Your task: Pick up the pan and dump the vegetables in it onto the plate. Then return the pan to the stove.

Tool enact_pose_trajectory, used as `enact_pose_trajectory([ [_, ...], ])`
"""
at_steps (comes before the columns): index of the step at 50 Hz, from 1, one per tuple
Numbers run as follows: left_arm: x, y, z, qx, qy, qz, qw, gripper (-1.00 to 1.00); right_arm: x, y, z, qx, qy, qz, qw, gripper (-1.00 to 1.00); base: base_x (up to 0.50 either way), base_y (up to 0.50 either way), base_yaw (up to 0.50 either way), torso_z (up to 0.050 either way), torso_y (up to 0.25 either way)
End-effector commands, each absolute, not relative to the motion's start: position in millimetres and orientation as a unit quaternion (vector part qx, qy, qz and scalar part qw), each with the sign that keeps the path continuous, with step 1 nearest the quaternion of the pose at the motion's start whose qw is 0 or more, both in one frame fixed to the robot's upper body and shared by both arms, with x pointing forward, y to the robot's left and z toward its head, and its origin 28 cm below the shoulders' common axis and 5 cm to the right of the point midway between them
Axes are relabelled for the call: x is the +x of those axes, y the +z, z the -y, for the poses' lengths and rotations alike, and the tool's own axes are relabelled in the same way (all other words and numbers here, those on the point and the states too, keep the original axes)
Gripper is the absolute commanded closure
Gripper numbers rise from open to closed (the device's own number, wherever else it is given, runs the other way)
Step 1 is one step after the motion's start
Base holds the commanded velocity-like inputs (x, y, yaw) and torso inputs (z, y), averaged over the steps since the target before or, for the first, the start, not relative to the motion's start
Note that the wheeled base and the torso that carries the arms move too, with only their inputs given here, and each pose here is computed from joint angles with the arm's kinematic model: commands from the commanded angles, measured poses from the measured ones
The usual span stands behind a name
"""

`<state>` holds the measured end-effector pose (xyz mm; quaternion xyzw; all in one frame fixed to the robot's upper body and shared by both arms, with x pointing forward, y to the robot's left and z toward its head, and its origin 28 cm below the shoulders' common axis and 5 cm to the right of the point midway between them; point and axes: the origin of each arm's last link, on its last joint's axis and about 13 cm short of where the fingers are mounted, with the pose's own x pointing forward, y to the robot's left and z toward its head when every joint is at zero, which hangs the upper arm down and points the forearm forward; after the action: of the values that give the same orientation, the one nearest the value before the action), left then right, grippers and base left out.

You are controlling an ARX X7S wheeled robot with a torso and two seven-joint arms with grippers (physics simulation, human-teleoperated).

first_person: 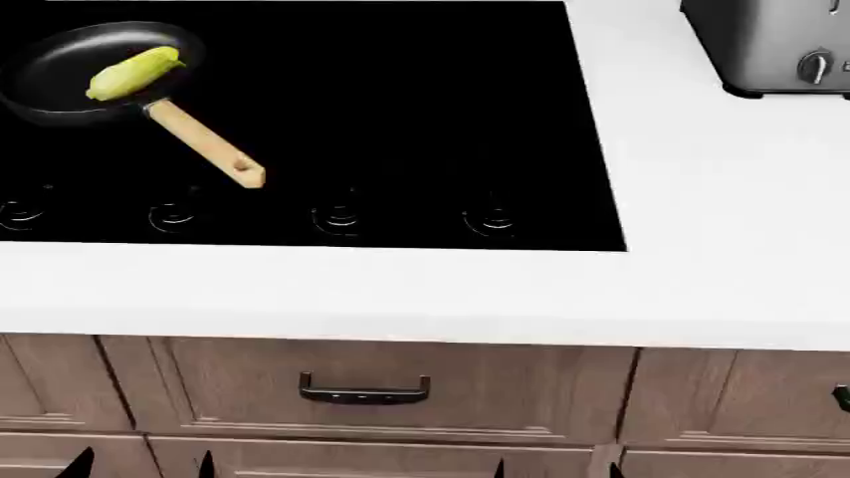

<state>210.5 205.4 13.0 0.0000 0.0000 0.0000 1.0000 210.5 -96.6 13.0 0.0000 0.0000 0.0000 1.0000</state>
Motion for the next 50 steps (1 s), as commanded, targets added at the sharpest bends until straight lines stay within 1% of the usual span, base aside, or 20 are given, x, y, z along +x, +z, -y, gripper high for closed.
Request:
enact_pose_trajectory([
  [1,209.9,14.7,-205.3,-0.004,-0.005,0.008,1.000,-1.00,210.7,12.6,95.6,-0.002,0.002,-0.001,1.000,-1.00,0.00,0.00,0.00,0.000,0.000],
  [9,212.6,12.6,-205.1,-0.007,0.013,-0.006,1.000,-1.00,209.2,14.2,96.4,0.014,-0.002,0.005,1.000,-1.00,0.00,0.00,0.00,0.000,0.000],
  [24,208.7,11.8,-206.4,0.004,0.002,-0.012,1.000,-1.00,208.7,14.3,96.0,0.008,0.001,0.001,1.000,-1.00,0.00,0.00,0.00,0.000,0.000],
  [25,208.7,9.1,-203.1,0.007,0.006,-0.009,1.000,-1.00,217.1,14.3,94.5,-0.009,0.008,0.000,1.000,-1.00,0.00,0.00,0.00,0.000,0.000],
  [26,208.8,10.8,-206.8,0.004,0.002,-0.014,1.000,-1.00,208.8,14.2,95.9,0.008,0.001,0.001,1.000,-1.00,0.00,0.00,0.00,0.000,0.000],
  [27,211.6,13.1,-205.0,-0.003,0.003,-0.015,1.000,-1.00,208.3,15.7,95.0,0.026,0.002,-0.002,1.000,-1.00,0.00,0.00,0.00,0.000,0.000],
  [31,211.9,14.6,-204.8,-0.006,0.001,-0.023,1.000,-1.00,208.4,18.3,94.9,0.026,0.001,0.001,1.000,-1.00,0.00,0.00,0.00,0.000,0.000],
  [32,210.6,17.0,-207.1,-0.020,-0.003,-0.022,1.000,-1.00,208.5,19.4,95.0,0.030,0.001,0.003,1.000,-1.00,0.00,0.00,0.00,0.000,0.000],
  [33,211.8,22.4,-206.6,-0.016,-0.004,-0.021,1.000,-1.00,207.9,23.9,94.2,0.049,-0.002,0.006,0.999,-1.00,0.00,0.00,0.00,0.000,0.000],
  [35,214.0,34.9,-209.5,-0.030,-0.011,-0.025,0.999,-1.00,207.4,37.9,94.2,0.031,-0.005,0.020,0.999,-1.00,0.00,0.00,0.00,0.000,0.000],
  [37,218.5,48.5,-211.3,-0.024,-0.013,-0.034,0.999,-1.00,208.9,54.7,98.6,0.034,-0.005,0.031,0.999,-1.00,0.00,0.00,0.00,0.000,0.000],
  [39,223.4,72.3,-217.9,0.009,-0.022,0.000,1.000,-1.00,215.0,80.1,109.8,0.009,-0.011,0.045,0.999,-1.00,0.00,0.00,0.00,0.000,0.000],
  [41,229.5,88.9,-221.4,0.011,-0.022,-0.005,1.000,-1.00,217.7,98.2,115.3,0.023,-0.002,0.043,0.999,-1.00,0.00,0.00,0.00,0.000,0.000],
  [42,231.6,95.2,-222.6,0.007,-0.025,-0.014,1.000,-1.00,218.8,104.9,117.5,0.016,-0.004,0.042,0.999,-1.00,0.00,0.00,0.00,0.000,0.000],
  [43,234.5,106.6,-227.8,0.024,-0.030,-0.018,0.999,-1.00,221.3,118.6,121.6,-0.004,-0.003,0.043,0.999,-1.00,0.00,0.00,0.00,0.000,0.000],
  [46,237.4,128.2,-232.8,0.002,-0.033,-0.013,0.999,-1.00,224.8,131.8,128.2,0.013,0.007,0.006,1.000,-1.00,0.00,0.00,0.00,0.000,0.000],
  [48,238.4,134.3,-236.2,0.003,-0.039,-0.026,0.999,-1.00,225.1,142.5,133.3,0.011,0.009,0.001,1.000,-1.00,0.00,0.00,0.00,0.000,0.000],
  [50,240.1,137.1,-240.1,-0.020,-0.038,-0.049,0.998,-1.00,225.3,152.8,138.8,0.009,0.007,0.004,1.000,-1.00,0.00,0.00,0.00,0.000,0.000],
])
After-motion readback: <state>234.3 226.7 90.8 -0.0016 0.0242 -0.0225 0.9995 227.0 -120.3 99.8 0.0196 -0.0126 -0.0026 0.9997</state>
